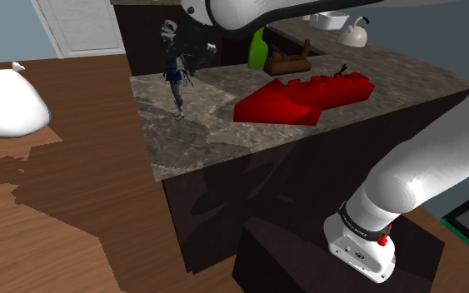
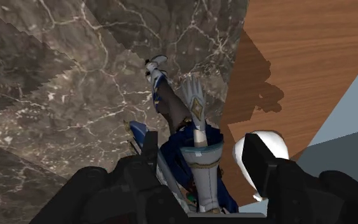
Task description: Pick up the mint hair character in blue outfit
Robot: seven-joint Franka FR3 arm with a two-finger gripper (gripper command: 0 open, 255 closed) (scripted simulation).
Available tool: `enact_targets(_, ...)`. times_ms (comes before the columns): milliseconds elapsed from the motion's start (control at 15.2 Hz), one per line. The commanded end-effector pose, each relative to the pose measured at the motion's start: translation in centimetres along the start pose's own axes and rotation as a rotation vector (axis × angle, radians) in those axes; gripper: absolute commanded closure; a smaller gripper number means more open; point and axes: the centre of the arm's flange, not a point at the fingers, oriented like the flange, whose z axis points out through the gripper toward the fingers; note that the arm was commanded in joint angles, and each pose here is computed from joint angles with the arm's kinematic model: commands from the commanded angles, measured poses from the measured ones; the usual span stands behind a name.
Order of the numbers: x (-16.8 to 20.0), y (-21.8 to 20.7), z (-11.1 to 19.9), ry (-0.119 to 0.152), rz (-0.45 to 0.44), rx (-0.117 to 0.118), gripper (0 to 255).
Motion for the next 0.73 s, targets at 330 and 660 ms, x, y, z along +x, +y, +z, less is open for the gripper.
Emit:
enact_targets(330,-0.05,0.01,0.06,0.0,0.0,0.0,255)
enact_targets(660,0.31,-0.25,-0.87,0.0,0.0,0.0,255)
